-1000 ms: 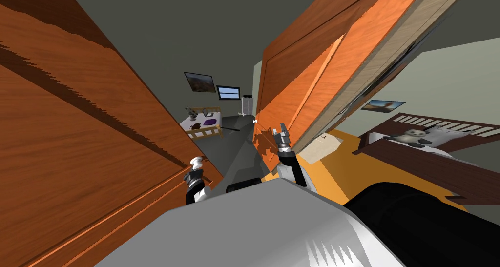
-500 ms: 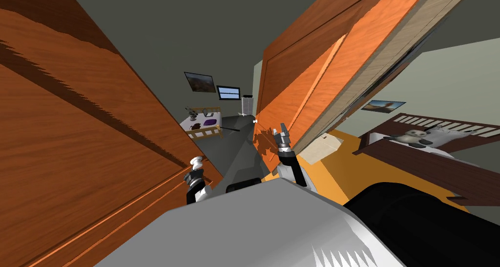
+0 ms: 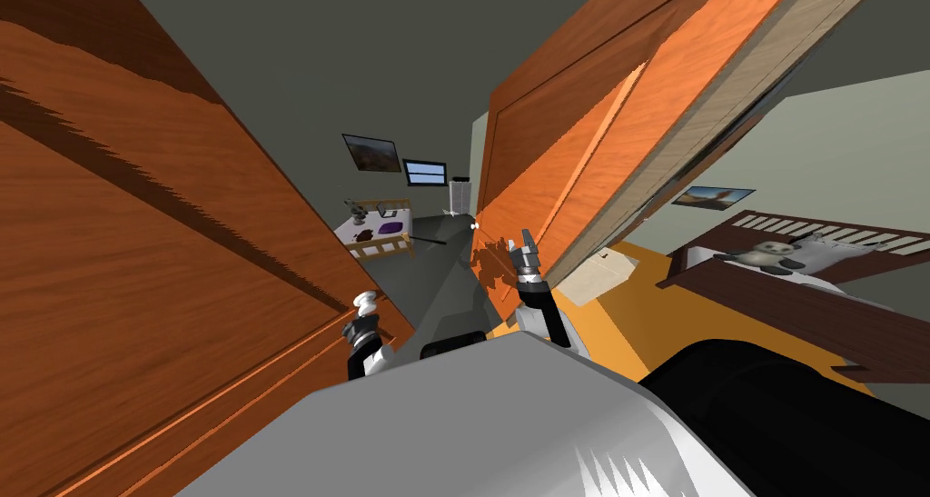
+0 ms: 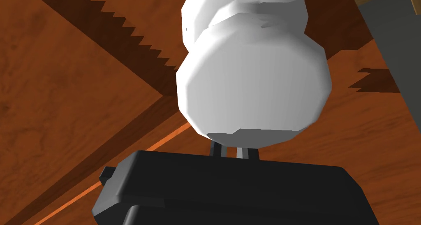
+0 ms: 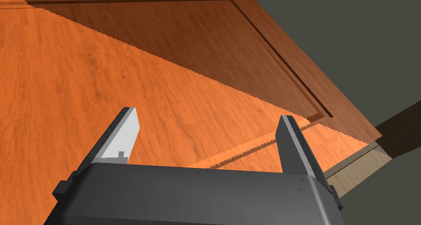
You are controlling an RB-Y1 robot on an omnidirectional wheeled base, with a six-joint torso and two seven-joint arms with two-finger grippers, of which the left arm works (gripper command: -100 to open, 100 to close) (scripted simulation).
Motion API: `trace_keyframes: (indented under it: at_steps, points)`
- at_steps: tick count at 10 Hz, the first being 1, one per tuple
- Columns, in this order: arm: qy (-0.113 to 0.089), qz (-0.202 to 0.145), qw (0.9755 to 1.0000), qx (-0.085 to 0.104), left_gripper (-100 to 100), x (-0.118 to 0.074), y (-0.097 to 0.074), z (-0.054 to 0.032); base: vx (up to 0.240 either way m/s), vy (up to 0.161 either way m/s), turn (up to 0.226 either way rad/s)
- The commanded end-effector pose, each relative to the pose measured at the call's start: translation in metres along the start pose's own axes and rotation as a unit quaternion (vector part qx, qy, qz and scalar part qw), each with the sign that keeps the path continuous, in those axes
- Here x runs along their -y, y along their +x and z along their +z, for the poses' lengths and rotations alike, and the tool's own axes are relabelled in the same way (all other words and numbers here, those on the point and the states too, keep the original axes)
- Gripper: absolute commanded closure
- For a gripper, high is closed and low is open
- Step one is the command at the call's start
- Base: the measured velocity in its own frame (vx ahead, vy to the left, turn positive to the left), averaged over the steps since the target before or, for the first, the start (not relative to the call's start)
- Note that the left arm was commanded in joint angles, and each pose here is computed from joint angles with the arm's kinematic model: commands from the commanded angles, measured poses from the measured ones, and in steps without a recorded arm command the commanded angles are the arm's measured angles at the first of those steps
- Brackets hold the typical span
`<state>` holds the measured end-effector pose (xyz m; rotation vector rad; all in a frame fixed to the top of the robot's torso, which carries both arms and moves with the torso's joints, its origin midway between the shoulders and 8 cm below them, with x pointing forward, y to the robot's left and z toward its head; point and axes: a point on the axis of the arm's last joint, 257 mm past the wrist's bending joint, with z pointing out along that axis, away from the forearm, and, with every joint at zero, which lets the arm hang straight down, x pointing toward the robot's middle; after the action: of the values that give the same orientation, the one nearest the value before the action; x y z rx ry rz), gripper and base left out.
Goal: Push the door open
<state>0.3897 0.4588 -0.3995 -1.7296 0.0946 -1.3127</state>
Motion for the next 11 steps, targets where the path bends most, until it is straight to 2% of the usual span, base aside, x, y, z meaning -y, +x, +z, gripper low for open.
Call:
trace_keyframes:
  at_steps: [1,2,3,4,6,8,9,11]
  points:
    - [0.017,-0.039,0.999,-0.012,100,0.008,0.016,0.0077,0.051,0.014,-0.001]
    - [0.017,-0.046,0.9987,-0.012,100,0.008,0.016,0.0077,0.038,0.025,-0.007]
    - [0.02,-0.068,0.9975,-0.008,100,0.008,0.015,0.0069,0.037,0.027,-0.007]
    - [0.008,-0.073,0.9972,0.011,-100,-0.001,-0.001,-0.0037,-0.023,0.024,-0.012]
    - [0.013,-0.1,0.9948,0.012,-100,0.0,0.001,-0.0044,-0.099,-0.017,-0.091]
    - [0.02,-0.134,0.9907,0.013,-100,0.001,0.004,-0.0058,-0.098,-0.049,-0.063]
    - [0.024,-0.153,0.9878,0.014,-100,0.001,0.006,-0.0066,-0.076,-0.032,-0.094]
    - [0.031,-0.193,0.9805,0.015,-100,0.0,0.009,-0.0089,-0.092,-0.028,-0.079]
